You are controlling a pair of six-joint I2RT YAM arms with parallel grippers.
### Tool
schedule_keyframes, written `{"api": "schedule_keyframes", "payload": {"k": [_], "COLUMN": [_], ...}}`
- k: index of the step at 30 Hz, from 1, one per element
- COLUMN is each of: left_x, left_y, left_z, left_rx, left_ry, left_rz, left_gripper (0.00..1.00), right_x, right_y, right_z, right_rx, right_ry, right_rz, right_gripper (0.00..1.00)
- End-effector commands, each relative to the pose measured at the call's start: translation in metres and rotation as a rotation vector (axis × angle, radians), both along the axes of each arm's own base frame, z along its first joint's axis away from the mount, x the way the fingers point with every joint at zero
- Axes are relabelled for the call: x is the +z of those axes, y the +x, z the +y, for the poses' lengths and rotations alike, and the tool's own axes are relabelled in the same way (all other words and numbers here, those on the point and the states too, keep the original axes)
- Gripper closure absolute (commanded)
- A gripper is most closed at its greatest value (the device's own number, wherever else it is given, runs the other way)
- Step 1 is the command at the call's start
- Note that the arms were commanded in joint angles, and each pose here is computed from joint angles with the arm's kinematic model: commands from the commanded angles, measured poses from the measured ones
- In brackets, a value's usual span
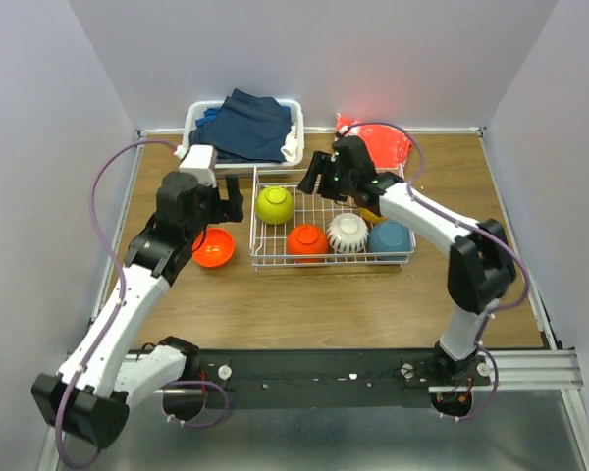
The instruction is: Unload the bowls from the dish rack
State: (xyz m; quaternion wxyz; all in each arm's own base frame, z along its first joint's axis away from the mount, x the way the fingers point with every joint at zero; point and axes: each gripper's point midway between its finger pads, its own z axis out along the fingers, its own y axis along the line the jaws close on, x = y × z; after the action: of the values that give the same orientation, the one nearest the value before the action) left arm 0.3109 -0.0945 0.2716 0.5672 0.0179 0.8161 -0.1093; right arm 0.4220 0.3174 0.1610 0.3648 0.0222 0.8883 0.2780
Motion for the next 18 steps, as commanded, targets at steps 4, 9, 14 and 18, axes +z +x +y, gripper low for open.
{"api": "schedule_keyframes", "payload": {"k": [4, 9, 14, 18], "left_x": [-0.009, -0.044, -0.062, -0.080], "left_y": [0.016, 0.024, 0.044, 0.066], "left_z": [-0.056, -0.079, -0.085, -0.090], "left_rx": [-0.201, -0.249, -0.229, -0.202], "left_ry": [0.375, 0.656, 0.770, 0.851], "left_rz": [0.175, 0.330, 0.383, 0.395], "left_gripper": [0.03, 0.05, 0.07, 0.09], "right_x": [0.026, 0.037, 0.034, 0.036], "right_y": [-0.021, -0.040, -0.059, -0.068], "right_z": [-0.081, -0.126, -0.149, -0.157], "right_rx": [-0.177, -0.306, -0.354, -0.365], "right_ry": [-0.172, -0.218, -0.211, -0.203], "right_rz": [-0.204, -0.283, -0.324, -0.349], "right_gripper": [0.23, 0.23, 0.23, 0.23]}}
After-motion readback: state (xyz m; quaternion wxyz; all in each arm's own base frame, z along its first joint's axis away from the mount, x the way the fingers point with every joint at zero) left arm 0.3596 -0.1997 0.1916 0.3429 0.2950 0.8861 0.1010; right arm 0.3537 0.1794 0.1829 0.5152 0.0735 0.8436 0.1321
